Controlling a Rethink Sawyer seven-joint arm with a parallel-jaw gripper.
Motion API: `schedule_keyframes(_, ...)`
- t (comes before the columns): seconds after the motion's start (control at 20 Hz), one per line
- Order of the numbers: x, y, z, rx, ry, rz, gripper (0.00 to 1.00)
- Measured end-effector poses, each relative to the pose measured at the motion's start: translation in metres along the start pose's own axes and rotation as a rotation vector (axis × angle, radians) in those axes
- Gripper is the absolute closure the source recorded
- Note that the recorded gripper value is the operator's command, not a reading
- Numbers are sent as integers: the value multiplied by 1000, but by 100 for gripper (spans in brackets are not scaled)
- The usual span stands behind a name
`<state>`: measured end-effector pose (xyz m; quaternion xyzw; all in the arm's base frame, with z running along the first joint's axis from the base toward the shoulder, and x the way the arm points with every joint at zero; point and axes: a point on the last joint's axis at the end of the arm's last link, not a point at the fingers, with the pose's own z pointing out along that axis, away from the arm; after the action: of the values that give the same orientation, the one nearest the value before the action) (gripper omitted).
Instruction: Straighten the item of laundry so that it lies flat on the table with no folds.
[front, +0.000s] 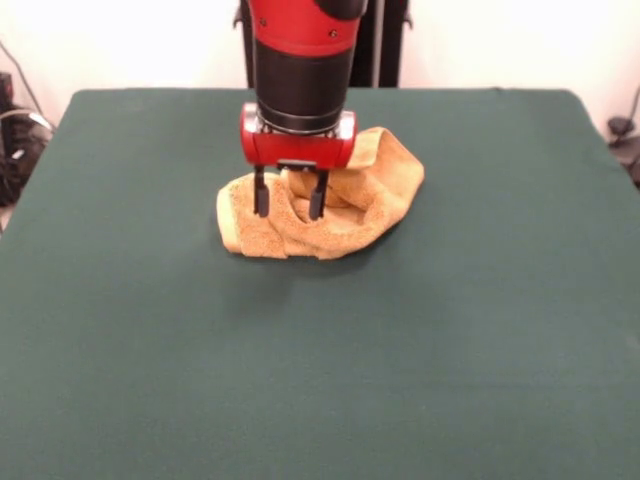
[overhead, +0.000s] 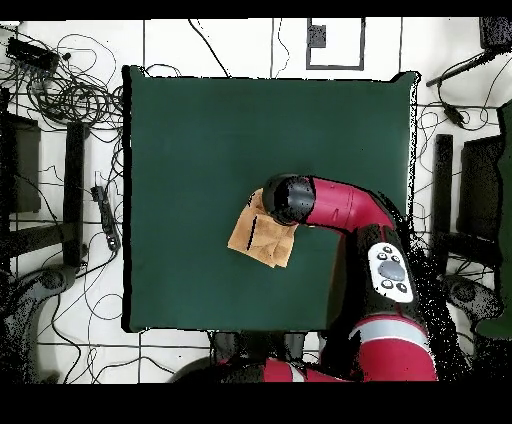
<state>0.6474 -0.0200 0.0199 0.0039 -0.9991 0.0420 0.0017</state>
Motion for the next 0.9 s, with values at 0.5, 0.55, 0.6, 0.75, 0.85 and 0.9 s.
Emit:
schedule_keyframes(0.5,6,8,10,-4,18,-12,0)
schedule_keyframes(0.55,6,9,10,-4,19,-14,0)
schedule_keyframes(0.6,6,10,10,-4,19,-15,0)
schedule_keyframes(0.75,7,10,12,-5,21,-15,0)
schedule_keyframes(0.85,7,10,13,-5,23,-15,0)
schedule_keyframes(0.9,8,11,15,-6,27,-16,0)
